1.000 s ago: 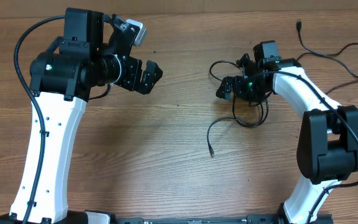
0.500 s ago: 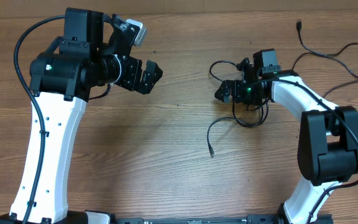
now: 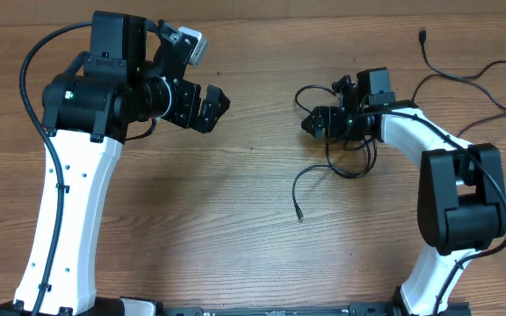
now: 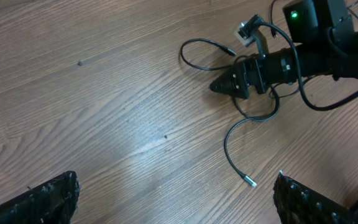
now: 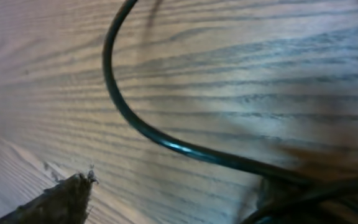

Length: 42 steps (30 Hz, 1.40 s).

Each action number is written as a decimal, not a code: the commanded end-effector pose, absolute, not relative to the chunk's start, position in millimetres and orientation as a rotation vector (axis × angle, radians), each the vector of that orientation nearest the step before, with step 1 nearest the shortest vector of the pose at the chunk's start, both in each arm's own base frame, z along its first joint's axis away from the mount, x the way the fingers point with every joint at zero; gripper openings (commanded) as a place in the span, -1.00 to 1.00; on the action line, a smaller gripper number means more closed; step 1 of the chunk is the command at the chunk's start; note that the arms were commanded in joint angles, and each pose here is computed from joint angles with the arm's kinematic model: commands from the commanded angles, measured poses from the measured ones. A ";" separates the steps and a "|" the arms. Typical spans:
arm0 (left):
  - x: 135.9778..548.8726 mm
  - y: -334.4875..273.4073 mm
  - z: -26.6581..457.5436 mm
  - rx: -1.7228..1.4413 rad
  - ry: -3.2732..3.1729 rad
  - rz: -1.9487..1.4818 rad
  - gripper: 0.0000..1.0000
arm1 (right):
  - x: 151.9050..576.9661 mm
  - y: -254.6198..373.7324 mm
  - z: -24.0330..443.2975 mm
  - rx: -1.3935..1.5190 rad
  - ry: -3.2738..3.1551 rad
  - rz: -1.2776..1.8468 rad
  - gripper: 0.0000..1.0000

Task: Untangle cables

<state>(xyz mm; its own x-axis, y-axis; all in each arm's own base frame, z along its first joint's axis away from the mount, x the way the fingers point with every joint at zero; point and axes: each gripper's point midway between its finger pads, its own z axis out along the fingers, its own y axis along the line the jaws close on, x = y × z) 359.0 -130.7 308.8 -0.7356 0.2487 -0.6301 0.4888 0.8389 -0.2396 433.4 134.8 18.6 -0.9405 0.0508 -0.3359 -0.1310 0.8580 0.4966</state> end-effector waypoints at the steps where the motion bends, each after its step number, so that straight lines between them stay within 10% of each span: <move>1: 356.8 -130.6 320.0 0.538 2.382 -0.520 0.99 | 419.6 137.2 -7.9 0.002 2.773 0.800 0.11; 6: 356.9 -130.6 319.8 0.538 2.383 -0.520 0.99 | 420.2 137.4 -7.4 0.050 2.777 0.809 -0.92; 16: 356.9 -130.6 319.8 0.538 2.383 -0.520 1.00 | 428.0 141.3 72.5 0.056 2.740 0.848 -0.92; 32: 356.9 -130.6 319.8 0.538 2.383 -0.520 1.00 | 402.1 131.1 389.1 -0.202 2.066 0.720 -0.92; 42: 356.9 -130.6 319.8 0.538 2.383 -0.520 1.00 | 371.6 125.8 438.8 -0.230 1.923 0.693 -0.92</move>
<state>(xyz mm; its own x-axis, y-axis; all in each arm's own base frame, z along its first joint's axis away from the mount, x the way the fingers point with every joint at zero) 359.0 -130.7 308.8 -0.7356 0.2487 -0.6301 0.4888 0.8389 -0.2396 377.9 129.2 423.8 -0.4915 0.1414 -0.8593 -0.4455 0.8070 0.3876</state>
